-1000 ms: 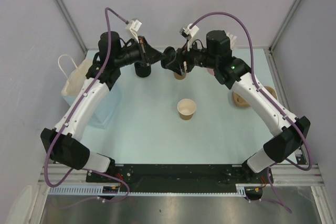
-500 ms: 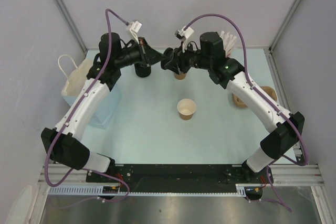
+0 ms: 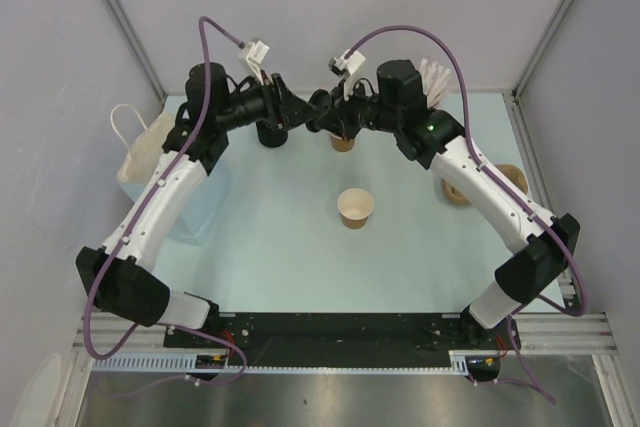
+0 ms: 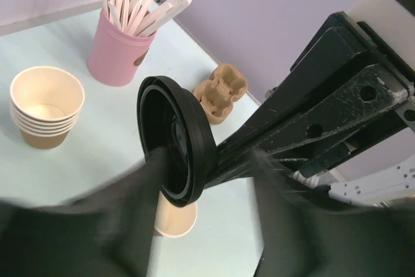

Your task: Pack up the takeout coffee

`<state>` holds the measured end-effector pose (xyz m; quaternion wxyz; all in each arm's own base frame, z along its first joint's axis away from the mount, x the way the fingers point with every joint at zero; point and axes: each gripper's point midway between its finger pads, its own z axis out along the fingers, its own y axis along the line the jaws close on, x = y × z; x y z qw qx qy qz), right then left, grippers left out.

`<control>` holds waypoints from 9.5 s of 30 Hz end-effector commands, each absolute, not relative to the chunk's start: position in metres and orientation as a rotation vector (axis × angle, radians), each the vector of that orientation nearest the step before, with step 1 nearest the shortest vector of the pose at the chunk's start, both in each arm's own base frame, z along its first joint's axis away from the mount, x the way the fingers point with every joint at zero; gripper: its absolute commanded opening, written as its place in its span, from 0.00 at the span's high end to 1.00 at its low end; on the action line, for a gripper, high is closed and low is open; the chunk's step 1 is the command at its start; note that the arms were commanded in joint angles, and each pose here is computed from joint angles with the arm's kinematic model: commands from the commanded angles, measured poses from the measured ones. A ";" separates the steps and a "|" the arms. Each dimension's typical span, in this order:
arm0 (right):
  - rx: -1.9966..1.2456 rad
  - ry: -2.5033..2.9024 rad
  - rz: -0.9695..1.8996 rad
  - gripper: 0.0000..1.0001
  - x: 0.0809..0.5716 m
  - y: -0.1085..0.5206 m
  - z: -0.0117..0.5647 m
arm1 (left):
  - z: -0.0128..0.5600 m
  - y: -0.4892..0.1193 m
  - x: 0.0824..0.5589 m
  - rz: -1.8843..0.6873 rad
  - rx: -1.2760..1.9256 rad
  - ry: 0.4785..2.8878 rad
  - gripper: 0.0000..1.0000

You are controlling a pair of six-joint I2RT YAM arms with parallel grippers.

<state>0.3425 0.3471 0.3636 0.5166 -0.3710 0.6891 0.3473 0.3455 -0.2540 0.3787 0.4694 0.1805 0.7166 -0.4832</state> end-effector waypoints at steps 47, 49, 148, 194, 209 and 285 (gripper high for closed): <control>-1.941 2.230 0.040 0.99 0.262 0.269 0.157 | 0.360 -0.096 0.325 -0.418 0.433 1.715 0.00; -1.949 2.233 0.038 0.99 0.261 0.270 0.154 | 0.359 -0.096 0.326 -0.420 0.429 1.719 0.01; -0.845 2.225 0.735 0.06 0.331 0.162 0.202 | 0.170 -0.326 0.325 -0.886 1.174 2.196 0.01; -0.855 2.196 0.670 0.07 0.331 0.158 0.208 | 0.088 -0.332 0.308 -1.023 1.259 2.395 0.44; -0.874 2.236 0.710 0.07 0.330 0.165 0.193 | 0.075 -0.322 0.311 -0.944 1.287 2.421 0.66; -0.842 2.422 1.213 0.20 0.323 0.253 0.121 | 0.172 -0.263 0.335 -0.947 1.020 2.241 0.24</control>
